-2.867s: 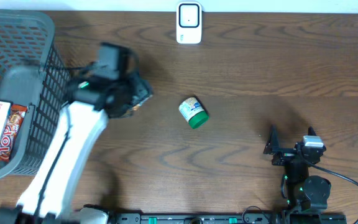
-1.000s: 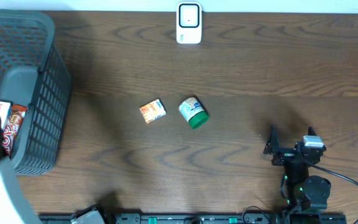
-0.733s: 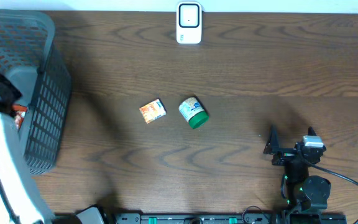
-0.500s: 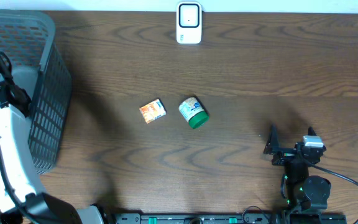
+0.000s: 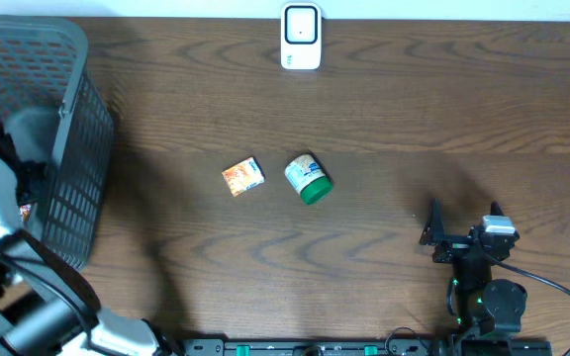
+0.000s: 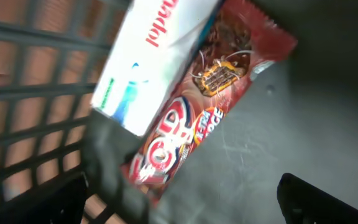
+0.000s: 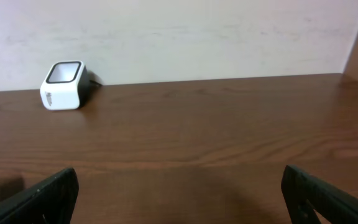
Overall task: Scan the item barcode
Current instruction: 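Reach the left gripper into the basket toward the red Top bar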
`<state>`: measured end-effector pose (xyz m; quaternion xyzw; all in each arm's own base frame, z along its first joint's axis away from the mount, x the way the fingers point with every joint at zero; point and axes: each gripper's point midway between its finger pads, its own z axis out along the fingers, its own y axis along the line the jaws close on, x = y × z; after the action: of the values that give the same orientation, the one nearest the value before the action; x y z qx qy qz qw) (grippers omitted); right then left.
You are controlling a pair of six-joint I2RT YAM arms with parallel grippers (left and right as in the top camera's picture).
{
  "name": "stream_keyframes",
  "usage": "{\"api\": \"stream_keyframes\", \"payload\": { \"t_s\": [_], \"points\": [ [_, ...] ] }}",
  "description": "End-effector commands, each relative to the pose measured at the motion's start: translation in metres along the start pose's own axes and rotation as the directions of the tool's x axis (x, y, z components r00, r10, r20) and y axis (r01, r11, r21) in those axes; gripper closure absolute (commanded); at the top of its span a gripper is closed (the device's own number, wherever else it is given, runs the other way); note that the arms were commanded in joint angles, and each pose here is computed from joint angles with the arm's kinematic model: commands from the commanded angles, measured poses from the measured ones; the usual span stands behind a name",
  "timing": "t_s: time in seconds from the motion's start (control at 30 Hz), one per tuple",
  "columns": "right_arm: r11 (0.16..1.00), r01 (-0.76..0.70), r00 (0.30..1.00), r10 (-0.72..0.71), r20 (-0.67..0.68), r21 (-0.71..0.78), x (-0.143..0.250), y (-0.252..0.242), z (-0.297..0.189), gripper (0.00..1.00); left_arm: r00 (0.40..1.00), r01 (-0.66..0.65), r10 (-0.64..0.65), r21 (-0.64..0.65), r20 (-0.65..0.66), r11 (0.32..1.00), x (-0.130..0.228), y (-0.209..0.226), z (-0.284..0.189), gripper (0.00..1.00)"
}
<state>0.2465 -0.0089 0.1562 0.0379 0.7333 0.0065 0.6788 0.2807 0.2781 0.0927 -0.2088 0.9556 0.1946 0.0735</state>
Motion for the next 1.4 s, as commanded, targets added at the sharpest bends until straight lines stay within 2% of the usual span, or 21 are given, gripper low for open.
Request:
{"api": "stream_keyframes", "payload": {
  "t_s": [0.0,0.57,0.83,0.9,1.03,1.13,1.37],
  "points": [
    [1.0,0.013,1.0,-0.013,0.002,-0.005,0.0,0.001,0.0,0.01,0.999,-0.028,0.03,0.088,-0.018,0.996,0.004,-0.008,0.019,0.02],
    [1.0,0.013,1.0,-0.013,0.002,-0.005,0.0,0.001,0.0,0.01,0.989,-0.012,0.037,0.174,-0.142,0.985,0.025,-0.028,0.088,0.02],
    [1.0,0.013,1.0,-0.013,0.002,-0.005,0.0,0.001,0.0,0.01,0.994,0.026,-0.001,0.226,-0.11,0.974,0.017,-0.035,0.096,0.0],
    [1.0,0.013,1.0,-0.013,0.002,-0.005,0.0,0.001,0.0,0.01,0.995,0.031,-0.005,0.261,-0.099,0.965,0.015,-0.041,0.095,0.09],
    [1.0,0.013,1.0,-0.013,0.002,-0.005,0.0,0.001,0.0,0.01,0.992,0.077,-0.046,0.263,-0.121,0.962,0.018,-0.042,0.094,0.19],
    [1.0,0.013,1.0,-0.013,0.002,-0.005,0.0,0.001,0.0,0.01,0.988,0.09,-0.052,0.268,-0.148,0.959,0.024,-0.044,0.093,0.22],
    [1.0,0.013,1.0,-0.013,0.002,-0.005,0.0,0.001,0.0,0.01,0.978,0.118,-0.065,0.273,-0.197,0.955,0.034,-0.047,0.09,0.22]
  ]
}}
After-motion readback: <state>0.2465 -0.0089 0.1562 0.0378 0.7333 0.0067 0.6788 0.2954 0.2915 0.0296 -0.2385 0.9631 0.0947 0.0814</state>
